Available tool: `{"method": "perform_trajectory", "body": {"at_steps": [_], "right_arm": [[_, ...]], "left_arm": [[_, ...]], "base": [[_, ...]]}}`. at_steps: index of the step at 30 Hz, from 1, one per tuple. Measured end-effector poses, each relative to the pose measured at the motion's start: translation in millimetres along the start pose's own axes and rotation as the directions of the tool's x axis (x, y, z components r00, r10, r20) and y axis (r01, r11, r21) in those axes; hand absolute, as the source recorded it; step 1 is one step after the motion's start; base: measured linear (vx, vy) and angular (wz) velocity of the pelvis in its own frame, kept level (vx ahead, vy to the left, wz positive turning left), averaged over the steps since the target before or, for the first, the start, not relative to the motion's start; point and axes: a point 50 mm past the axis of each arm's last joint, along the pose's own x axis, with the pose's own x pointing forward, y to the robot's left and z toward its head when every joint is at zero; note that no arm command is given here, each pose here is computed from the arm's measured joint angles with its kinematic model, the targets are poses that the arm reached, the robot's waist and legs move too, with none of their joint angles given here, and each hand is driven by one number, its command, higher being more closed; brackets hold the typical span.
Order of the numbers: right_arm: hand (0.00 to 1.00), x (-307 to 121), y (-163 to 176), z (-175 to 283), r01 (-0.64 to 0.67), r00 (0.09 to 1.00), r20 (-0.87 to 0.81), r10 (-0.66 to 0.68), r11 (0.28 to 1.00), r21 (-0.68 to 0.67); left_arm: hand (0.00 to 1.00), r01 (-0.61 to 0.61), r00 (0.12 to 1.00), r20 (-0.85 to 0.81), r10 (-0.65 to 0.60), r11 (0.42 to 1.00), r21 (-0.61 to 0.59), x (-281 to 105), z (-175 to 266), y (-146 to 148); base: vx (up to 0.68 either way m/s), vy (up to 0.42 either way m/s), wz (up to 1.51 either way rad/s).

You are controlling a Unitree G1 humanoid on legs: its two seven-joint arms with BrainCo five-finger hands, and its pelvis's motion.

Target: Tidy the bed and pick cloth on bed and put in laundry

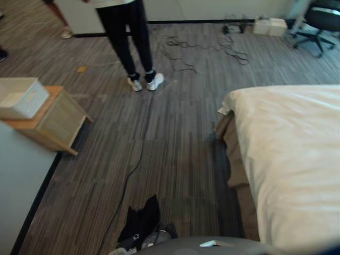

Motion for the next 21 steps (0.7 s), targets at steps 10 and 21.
{"method": "perform_trajectory", "body": {"at_steps": [10, 21], "right_arm": [[1.0, -2, 5, 3, -0.065, 0.995, 0.087, 0.055, 0.99, 0.126], [1.0, -7, 6, -22, -0.06, 0.997, 0.066, 0.049, 0.981, 0.183]], "left_arm": [[1.0, 0.057, 0.998, 0.0, -0.057, 0.998, 0.004, 1, 4, -4], [1.0, 0.054, 0.997, -0.052, -0.061, 0.991, -0.12, -4, -24, 3]], "base": [[0.02, -0.091, 0.05], [0.0, -0.003, 0.0]]}}
